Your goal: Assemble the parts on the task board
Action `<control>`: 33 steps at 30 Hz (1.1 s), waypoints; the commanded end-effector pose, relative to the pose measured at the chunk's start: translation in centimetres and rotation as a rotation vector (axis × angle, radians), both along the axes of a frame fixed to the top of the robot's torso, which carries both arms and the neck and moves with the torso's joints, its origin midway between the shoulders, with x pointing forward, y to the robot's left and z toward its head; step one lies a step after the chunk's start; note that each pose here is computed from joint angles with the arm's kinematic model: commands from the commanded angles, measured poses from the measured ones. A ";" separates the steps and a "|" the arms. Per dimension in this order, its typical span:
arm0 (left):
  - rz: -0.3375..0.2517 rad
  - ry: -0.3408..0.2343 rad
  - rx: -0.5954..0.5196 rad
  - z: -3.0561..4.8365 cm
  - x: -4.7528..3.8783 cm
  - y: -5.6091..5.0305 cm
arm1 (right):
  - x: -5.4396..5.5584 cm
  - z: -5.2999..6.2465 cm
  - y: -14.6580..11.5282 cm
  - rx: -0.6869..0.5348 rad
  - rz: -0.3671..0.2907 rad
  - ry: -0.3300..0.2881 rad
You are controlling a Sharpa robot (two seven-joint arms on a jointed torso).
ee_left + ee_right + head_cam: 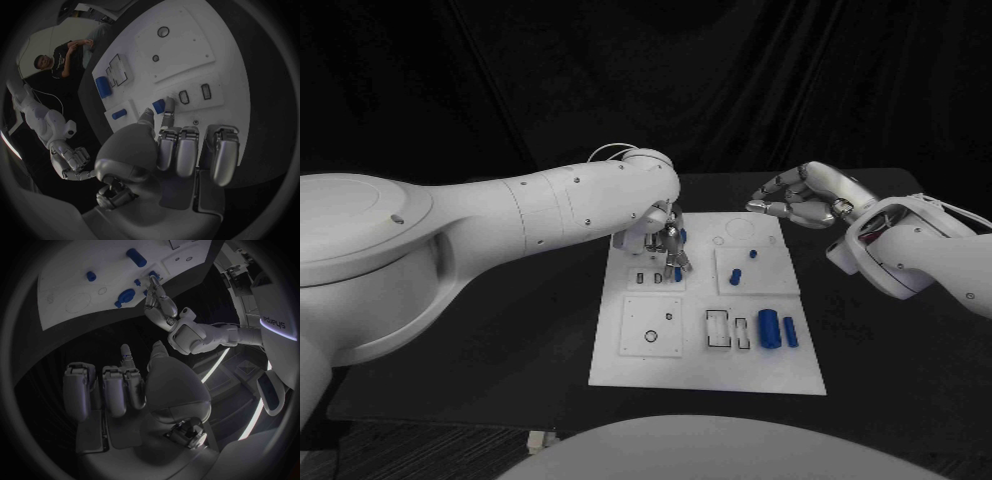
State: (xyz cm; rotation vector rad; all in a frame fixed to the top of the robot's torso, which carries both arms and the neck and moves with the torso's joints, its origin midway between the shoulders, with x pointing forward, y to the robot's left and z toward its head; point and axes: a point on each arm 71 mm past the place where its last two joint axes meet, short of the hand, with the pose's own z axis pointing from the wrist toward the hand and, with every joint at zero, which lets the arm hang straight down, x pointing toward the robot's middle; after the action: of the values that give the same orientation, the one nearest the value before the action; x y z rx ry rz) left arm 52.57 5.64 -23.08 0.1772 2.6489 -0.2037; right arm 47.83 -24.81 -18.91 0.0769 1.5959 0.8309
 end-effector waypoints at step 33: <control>0.010 0.011 -0.027 -0.61 0.00 0.4 | -0.1 -0.2 -0.1 -0.003 0.000 -0.003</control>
State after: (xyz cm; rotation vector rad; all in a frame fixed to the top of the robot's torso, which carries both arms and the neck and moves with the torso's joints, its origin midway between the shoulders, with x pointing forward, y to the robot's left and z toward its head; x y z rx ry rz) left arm 52.62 6.09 -23.57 0.1619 2.6564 -0.2090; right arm 47.79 -24.85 -19.01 0.0767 1.5976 0.8304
